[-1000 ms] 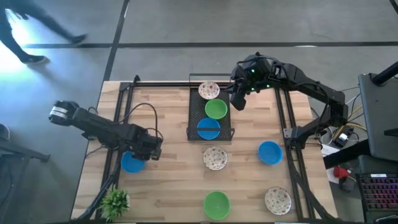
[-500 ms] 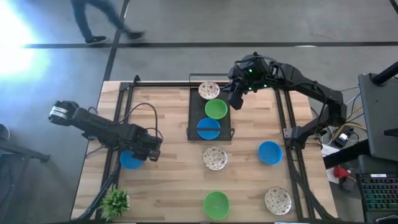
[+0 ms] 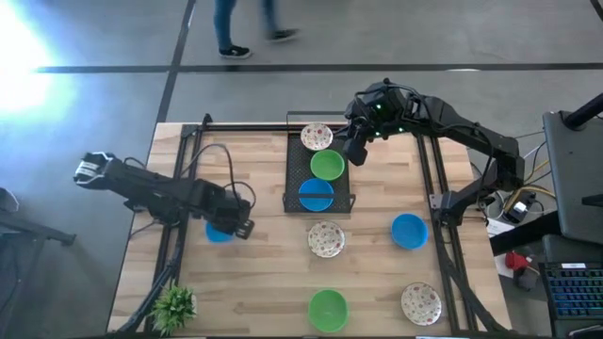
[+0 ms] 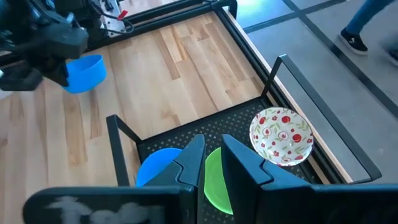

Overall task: Pick & Place Mini bowls
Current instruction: Stack the left blue bowl on the blue bowl on the shelf

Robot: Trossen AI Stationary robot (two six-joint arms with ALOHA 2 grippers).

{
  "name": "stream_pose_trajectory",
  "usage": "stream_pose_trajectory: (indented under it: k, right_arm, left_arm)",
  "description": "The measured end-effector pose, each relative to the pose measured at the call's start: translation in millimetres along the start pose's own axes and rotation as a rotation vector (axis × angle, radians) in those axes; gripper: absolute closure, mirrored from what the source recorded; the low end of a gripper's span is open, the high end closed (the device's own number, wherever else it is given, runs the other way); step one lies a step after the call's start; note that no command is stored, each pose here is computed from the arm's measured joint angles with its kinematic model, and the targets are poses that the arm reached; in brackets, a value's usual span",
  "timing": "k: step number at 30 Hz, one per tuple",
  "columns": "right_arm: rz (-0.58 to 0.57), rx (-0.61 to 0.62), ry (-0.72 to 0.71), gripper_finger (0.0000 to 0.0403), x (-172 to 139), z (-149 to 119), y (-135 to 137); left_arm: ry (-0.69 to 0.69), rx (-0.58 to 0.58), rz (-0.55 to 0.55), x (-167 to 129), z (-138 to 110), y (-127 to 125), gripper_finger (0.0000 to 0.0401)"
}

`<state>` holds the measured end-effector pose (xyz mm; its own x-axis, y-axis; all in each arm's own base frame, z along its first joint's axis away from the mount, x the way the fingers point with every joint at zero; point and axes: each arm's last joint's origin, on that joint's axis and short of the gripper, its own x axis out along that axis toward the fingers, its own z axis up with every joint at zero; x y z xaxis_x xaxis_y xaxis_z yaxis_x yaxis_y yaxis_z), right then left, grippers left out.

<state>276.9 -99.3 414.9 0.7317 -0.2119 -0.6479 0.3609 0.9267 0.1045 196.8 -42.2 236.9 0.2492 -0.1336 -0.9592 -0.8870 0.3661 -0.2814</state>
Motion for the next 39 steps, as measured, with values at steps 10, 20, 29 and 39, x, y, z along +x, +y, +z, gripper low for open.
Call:
stream_pose_trajectory:
  k: [10, 20, 29, 39]
  right_arm:
    - [0.001, 0.002, -0.01, 0.0355, 0.0, 1.0, 0.1]
    - [0.002, -0.001, -0.016, 0.0355, 0.0, 1.5, 0.2]
    - [0.001, -0.016, -0.016, 0.0355, 0.0, 1.5, 0.2]
    - [0.001, -0.052, -0.035, 0.0355, -7.6, 1.7, 0.1]
  left_arm:
    - [-0.142, 0.146, -0.026, -56.2, 13.9, -16.9, 0.0401]
    - [-0.307, 0.29, -0.058, -98.8, 66.4, -18.4, 0.0401]
    - [-0.317, 0.705, 0.04, -114.3, 139.2, -43.2, 0.0401]
    - [-0.266, 1.263, -0.016, -104.9, 176.2, -94.2, 0.0401]
